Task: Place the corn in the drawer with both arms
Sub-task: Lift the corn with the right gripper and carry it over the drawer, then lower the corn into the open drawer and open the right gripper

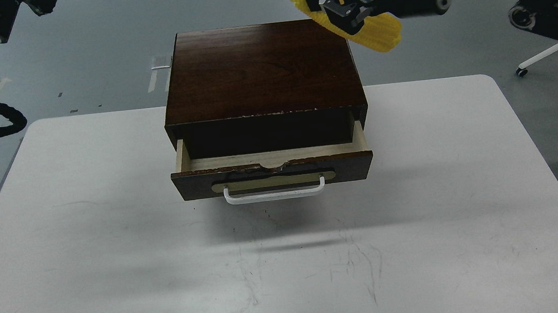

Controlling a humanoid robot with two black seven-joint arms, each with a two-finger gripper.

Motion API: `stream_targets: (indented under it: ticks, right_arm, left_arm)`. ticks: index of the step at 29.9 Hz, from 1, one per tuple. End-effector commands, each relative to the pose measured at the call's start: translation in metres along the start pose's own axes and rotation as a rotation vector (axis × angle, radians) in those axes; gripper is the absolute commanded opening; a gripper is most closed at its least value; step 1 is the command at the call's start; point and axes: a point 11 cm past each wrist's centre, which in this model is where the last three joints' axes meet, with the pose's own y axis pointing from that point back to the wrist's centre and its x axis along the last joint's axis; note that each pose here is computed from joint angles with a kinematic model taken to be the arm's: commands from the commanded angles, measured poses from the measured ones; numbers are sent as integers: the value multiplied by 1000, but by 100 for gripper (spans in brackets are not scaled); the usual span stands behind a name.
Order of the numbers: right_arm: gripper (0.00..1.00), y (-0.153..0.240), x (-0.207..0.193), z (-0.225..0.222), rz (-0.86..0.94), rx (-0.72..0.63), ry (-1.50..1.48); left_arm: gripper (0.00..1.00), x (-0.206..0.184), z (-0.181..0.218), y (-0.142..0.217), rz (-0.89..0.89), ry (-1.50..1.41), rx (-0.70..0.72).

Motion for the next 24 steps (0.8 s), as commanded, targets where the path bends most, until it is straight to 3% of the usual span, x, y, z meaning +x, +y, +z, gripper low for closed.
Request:
stream_targets:
  ticks: [1, 9, 19, 21, 24]
  right_arm:
    - [0, -28, 1, -29, -39, 74, 121]
    - [0, -78, -10, -91, -109, 226, 318]
    - [0, -101, -42, -117, -190, 296, 346]
    - [11, -101, -48, -117, -201, 299, 341]
    - [15, -101, -51, -118, -203, 302, 333]
  left_arm:
    - [98, 7, -8, 8, 18, -4, 25]
    - [98, 13, -6, 13, 32, -14, 27]
    - [98, 21, 9, 17, 46, -46, 15]
    - [98, 23, 14, 19, 51, -54, 11]
    - [98, 24, 15, 19, 52, -57, 10]
